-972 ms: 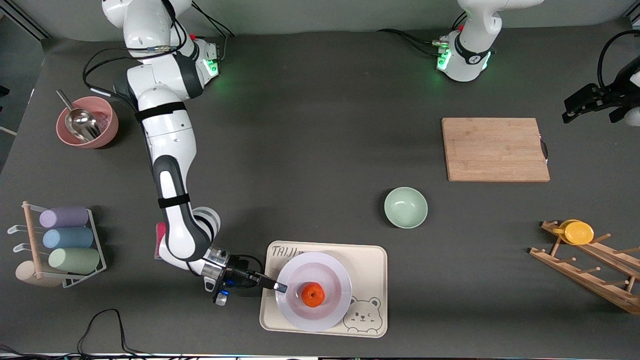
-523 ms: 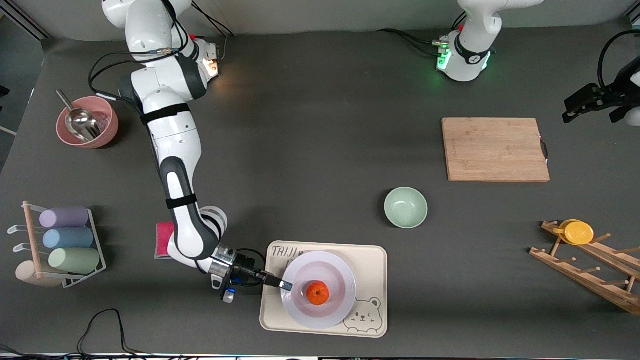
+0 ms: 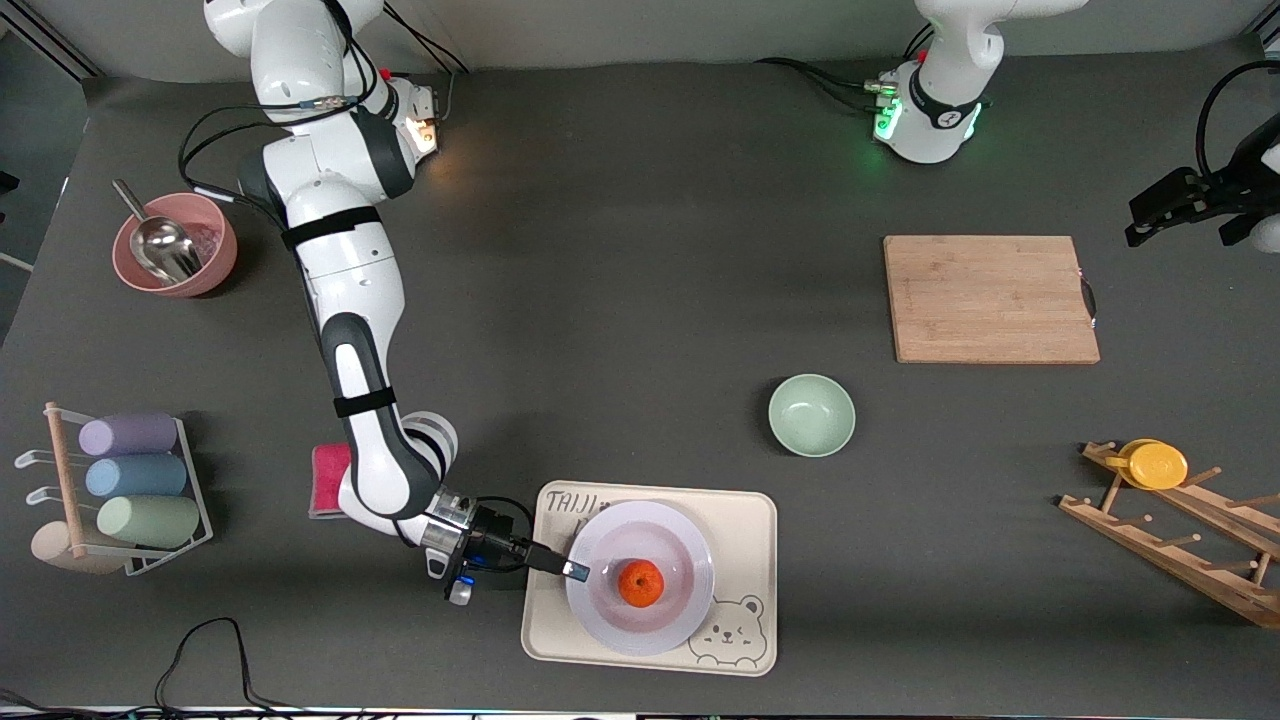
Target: Place orange and plate with both arms
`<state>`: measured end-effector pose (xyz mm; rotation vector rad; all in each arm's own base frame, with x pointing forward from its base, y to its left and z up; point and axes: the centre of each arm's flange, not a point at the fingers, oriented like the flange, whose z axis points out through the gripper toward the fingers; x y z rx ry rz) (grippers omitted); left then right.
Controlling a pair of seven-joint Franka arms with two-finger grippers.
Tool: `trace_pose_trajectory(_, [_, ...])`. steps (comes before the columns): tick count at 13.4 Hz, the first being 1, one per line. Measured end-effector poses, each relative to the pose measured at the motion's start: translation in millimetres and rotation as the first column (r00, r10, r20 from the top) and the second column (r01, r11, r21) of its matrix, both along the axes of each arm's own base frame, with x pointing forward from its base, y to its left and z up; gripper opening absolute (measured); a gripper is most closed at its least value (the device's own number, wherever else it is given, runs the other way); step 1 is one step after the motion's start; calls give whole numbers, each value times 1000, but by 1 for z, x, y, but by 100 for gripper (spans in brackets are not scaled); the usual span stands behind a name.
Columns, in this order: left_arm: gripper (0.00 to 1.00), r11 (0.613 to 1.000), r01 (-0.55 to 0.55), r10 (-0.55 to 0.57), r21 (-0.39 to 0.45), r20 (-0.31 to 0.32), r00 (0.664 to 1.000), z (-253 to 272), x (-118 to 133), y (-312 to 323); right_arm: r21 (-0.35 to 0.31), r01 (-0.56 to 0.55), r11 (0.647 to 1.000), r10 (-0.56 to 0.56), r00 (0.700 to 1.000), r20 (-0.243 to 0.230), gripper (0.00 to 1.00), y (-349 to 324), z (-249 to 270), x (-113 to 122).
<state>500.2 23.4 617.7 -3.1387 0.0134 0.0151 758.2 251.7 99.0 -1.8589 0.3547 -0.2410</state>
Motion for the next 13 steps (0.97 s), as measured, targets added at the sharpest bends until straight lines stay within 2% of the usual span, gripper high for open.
trace_pose_trajectory(3, [100, 1000, 0, 0, 0, -3, 1000, -1, 1, 0, -6, -3, 1000, 3, 1000, 22, 93, -5, 9, 6])
trace_pose_trajectory(4, [100, 1000, 0, 0, 0, -3, 1000, -2, 1, 0, -36, -20, 999, 21, 999, 32, 100, -9, 16, 10])
trace_pose_trajectory(6, [100, 1000, -1, 1, 0, -4, 1000, -2, 1, 0, -124, -58, 991, 62, 998, 25, 100, -20, 32, 17])
trace_pose_trajectory(8, [100, 1000, -1, 1, 0, -6, 1000, -3, 2, 0, -244, -107, 964, 120, 992, 39, 100, -28, 59, 25])
trace_pose_trajectory(9, [100, 1000, -1, 1, 0, -8, 1000, -4, 2, 0, -312, -129, 941, 153, 987, 54, 100, -31, 76, 28])
trace_pose_trajectory(11, [100, 1000, -1, 1, 0, -10, 1000, -5, 3, 1, -467, -154, 871, 211, 975, 73, 100, -47, 112, 35])
trace_pose_trajectory(12, [100, 1000, -1, 1, 0, -12, 1000, -6, 3, 1, -543, -173, 822, 246, 967, 64, 100, -58, 128, 34])
trace_pose_trajectory(13, [100, 1000, -1, 1, 0, -13, 1000, -6, 4, 1, -619, -207, 758, 292, 956, 37, 100, -70, 141, 30])
